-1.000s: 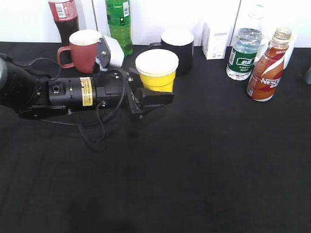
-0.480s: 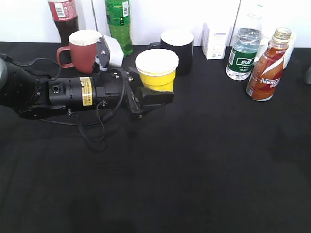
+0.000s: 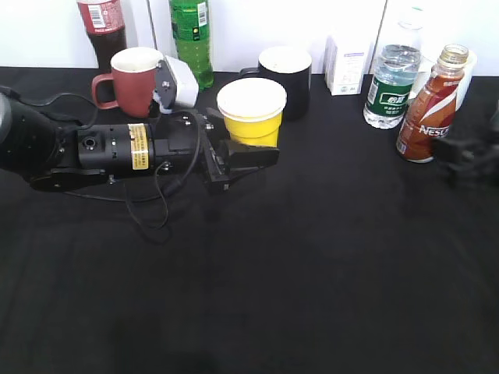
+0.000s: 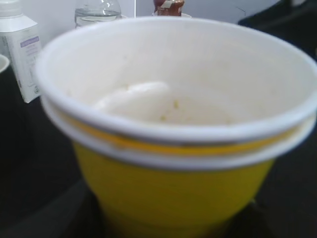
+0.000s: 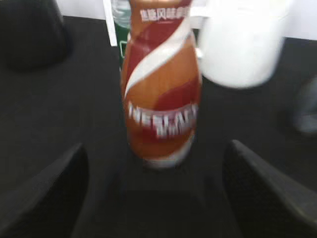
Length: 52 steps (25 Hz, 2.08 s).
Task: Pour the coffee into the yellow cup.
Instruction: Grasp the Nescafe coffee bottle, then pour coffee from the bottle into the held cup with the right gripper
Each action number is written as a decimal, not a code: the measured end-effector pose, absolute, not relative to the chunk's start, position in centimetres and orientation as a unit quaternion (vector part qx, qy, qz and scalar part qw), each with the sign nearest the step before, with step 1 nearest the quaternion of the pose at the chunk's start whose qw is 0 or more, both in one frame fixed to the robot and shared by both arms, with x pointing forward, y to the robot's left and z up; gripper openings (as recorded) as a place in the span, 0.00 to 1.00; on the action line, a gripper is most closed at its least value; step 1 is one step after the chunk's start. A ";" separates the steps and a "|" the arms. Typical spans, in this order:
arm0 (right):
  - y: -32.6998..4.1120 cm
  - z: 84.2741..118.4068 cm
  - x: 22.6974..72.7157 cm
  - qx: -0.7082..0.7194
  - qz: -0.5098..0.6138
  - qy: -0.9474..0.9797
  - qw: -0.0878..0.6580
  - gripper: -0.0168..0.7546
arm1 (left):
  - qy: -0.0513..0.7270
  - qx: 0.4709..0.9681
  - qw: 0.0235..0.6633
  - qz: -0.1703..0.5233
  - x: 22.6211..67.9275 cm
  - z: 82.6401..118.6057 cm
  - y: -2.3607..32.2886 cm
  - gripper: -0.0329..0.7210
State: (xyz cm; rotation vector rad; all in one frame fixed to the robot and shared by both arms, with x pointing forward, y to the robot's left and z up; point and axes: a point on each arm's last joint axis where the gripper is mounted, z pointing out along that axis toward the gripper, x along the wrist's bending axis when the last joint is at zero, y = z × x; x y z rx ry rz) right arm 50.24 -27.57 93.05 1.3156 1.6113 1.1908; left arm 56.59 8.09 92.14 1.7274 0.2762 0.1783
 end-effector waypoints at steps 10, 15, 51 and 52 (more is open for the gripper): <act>-27.2 89.9 57.4 0.499 0.487 0.616 0.365 0.88 | 0.118 0.753 0.643 0.076 56.5 92.3 8.1 0.64; -27.0 88.8 58.4 0.495 0.510 0.600 0.367 0.85 | 0.117 0.751 0.645 0.075 56.5 92.3 8.0 0.64; -24.3 101.3 52.8 0.034 0.398 0.757 0.517 0.73 | 0.046 0.763 0.643 0.050 52.7 93.7 0.1 0.64; -24.3 101.3 52.8 0.010 0.382 0.758 0.529 0.73 | 0.046 0.763 0.643 0.050 52.7 93.7 0.1 0.64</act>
